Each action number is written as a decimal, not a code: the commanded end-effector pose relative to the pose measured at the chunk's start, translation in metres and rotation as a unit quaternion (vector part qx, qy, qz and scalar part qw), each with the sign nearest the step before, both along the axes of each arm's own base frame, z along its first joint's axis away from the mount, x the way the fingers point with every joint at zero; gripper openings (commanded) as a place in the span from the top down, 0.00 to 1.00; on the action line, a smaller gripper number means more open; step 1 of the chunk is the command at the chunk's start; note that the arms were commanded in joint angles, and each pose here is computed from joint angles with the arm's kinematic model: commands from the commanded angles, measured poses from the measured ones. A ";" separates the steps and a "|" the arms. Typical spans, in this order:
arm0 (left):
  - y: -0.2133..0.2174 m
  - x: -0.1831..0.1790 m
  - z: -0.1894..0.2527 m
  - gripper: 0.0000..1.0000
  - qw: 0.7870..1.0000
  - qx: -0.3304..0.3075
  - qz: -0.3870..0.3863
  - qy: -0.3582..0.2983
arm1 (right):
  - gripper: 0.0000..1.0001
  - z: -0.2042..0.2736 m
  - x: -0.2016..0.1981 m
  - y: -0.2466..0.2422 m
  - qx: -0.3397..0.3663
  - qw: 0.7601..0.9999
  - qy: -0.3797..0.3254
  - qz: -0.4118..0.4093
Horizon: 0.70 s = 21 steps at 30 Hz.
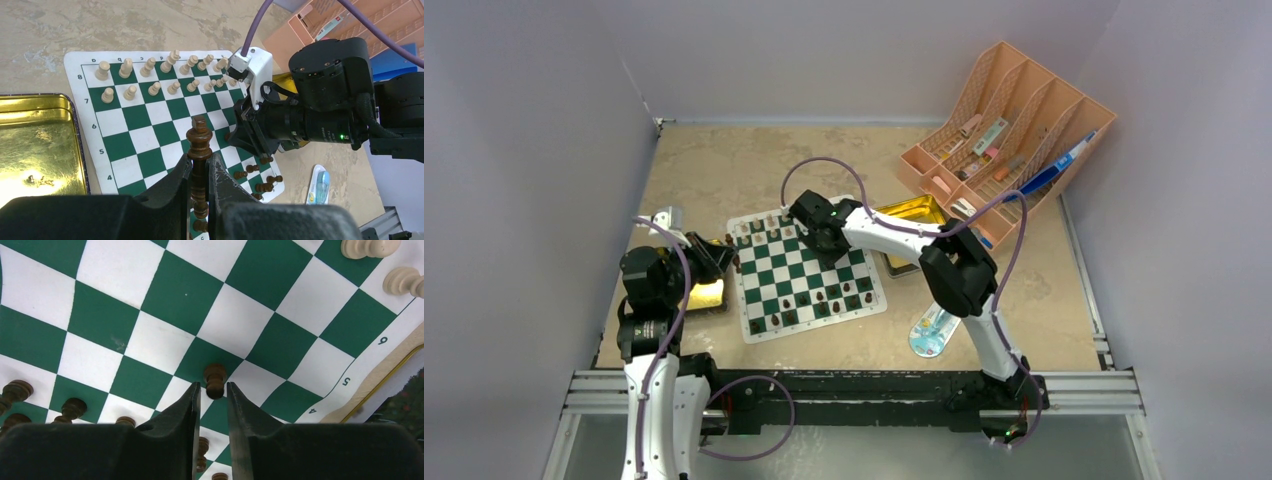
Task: Set up the chess pieces on the board
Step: Place the chess piece on the chessboard, then pick up the chess piece from the chessboard.
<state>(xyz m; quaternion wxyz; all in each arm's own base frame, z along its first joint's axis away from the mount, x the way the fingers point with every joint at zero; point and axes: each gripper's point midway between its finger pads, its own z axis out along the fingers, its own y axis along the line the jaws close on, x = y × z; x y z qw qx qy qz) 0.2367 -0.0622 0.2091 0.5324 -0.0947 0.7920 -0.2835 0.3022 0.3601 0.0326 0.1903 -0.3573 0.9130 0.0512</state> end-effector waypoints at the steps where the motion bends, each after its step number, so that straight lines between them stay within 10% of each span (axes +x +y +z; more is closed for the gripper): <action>1: 0.001 0.004 0.027 1.00 0.999 0.010 0.002 -0.041 | 0.71 0.018 0.007 0.006 0.021 1.000 -0.012 0.003; 21: 0.002 0.004 0.025 1.00 0.999 0.008 0.003 -0.035 | 0.69 0.045 0.015 0.008 0.117 0.991 -0.065 -0.025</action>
